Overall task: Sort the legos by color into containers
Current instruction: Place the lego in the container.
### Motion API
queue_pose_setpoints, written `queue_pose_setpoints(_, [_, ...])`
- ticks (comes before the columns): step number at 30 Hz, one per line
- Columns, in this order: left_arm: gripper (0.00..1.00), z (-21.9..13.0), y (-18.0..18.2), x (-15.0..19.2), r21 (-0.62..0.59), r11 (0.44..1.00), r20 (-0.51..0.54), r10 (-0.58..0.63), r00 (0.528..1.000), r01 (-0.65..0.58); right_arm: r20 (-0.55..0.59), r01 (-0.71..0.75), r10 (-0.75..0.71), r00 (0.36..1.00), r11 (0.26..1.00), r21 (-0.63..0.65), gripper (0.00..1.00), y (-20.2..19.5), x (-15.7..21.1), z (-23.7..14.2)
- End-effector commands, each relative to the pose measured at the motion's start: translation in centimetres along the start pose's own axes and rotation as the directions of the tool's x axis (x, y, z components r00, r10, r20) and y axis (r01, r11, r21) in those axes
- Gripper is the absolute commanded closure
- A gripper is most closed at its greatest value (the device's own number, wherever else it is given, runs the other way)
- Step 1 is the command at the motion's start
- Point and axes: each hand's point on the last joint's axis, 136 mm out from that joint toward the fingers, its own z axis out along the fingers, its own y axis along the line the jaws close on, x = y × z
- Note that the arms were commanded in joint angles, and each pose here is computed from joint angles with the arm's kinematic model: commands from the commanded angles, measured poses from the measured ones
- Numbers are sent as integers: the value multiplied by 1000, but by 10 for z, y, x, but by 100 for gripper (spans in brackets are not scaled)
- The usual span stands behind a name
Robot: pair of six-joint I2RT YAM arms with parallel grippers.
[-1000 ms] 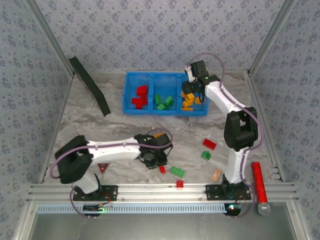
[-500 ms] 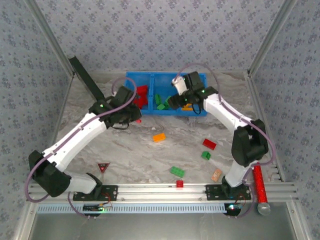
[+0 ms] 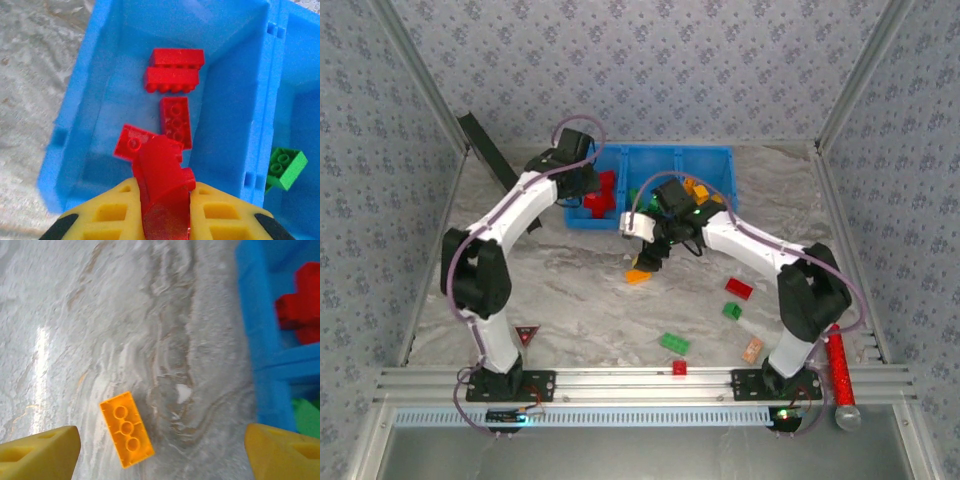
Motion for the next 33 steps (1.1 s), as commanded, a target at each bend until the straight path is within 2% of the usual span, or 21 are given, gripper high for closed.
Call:
queue_pose_setpoints(1, [82, 14, -13, -28, 25, 1000, 54, 17, 998, -19, -97, 55, -63, 993, 996, -74, 12, 19, 24, 23])
queue_pose_setpoints(10, [82, 87, -24, -30, 26, 1000, -30, 12, 999, -11, -191, 85, -109, 976, 988, -130, 8, 31, 48, 52])
queue_pose_setpoints(19, [77, 111, -25, -27, 32, 999, -61, 0, 998, 2, -250, 123, -155, 956, 983, -139, 10, 35, 69, 69])
queue_pose_setpoints(23, [67, 114, -24, -24, 30, 999, -74, -7, 997, 9, -276, 142, -176, 945, 980, -139, 14, 36, 75, 75])
queue_pose_setpoints(27, [51, 111, -25, -25, 38, 999, -72, -8, 997, 11, -282, 151, -184, 942, 979, -135, 17, 36, 75, 77])
queue_pose_setpoints(33, [42, 90, -33, -39, 73, 997, -30, -2, 1000, 4, -301, 148, -188, 935, 977, -151, 28, 39, 77, 82])
